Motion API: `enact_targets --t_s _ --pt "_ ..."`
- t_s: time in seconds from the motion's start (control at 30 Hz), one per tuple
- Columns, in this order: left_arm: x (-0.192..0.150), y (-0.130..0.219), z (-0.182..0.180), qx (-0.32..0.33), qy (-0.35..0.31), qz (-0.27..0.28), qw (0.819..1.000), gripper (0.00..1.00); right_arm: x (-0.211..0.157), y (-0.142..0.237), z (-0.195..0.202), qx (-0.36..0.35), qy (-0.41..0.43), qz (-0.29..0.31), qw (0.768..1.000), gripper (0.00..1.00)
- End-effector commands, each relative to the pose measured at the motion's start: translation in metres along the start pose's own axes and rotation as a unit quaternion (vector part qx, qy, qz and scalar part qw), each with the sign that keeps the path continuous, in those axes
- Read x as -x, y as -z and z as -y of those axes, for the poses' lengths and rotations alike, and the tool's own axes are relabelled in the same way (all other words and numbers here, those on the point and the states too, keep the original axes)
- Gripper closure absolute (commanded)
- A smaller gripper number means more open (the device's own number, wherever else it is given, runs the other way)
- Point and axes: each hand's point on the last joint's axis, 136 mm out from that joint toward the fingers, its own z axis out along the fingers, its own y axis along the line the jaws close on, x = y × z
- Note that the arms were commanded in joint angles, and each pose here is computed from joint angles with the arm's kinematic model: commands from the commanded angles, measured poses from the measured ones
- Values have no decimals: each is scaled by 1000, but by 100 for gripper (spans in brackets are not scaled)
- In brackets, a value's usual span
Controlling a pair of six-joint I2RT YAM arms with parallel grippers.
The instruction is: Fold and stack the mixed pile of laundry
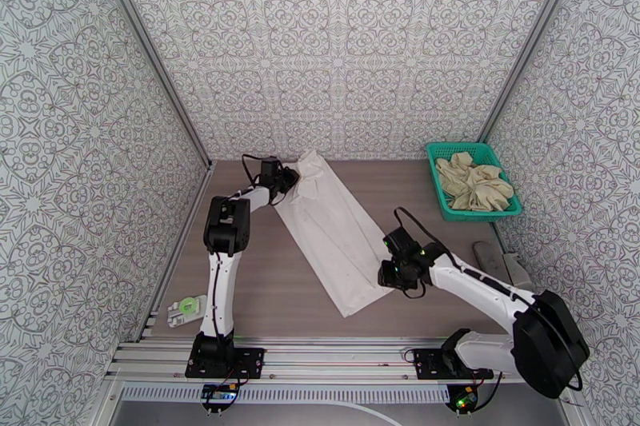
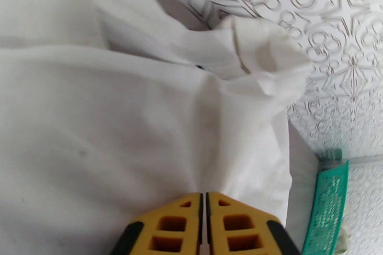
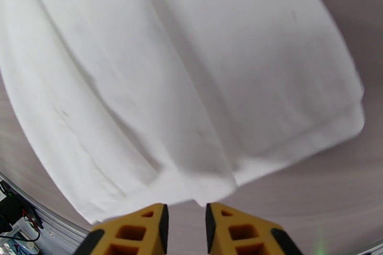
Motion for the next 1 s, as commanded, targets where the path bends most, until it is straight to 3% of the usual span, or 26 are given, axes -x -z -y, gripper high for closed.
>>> enact_targets --t_s 0.0,0.2,0.47,0.8,0.97 --pt "12 35 37 3 -37 -1 999 80 23 -16 -1 -34 66 7 997 75" --pt "19 90 61 17 -79 5 997 78 22 -59 -6 -35 79 -36 996 80" --pt "-3 141 55 34 -119 -17 992 78 -45 -79 -26 -9 73 -92 993 78" --pt "-31 161 29 57 -126 -47 989 78 -143 -77 -64 -13 134 -146 980 74" --pt "-46 147 23 55 -129 -64 988 78 -165 -67 -78 -21 182 -151 971 73"
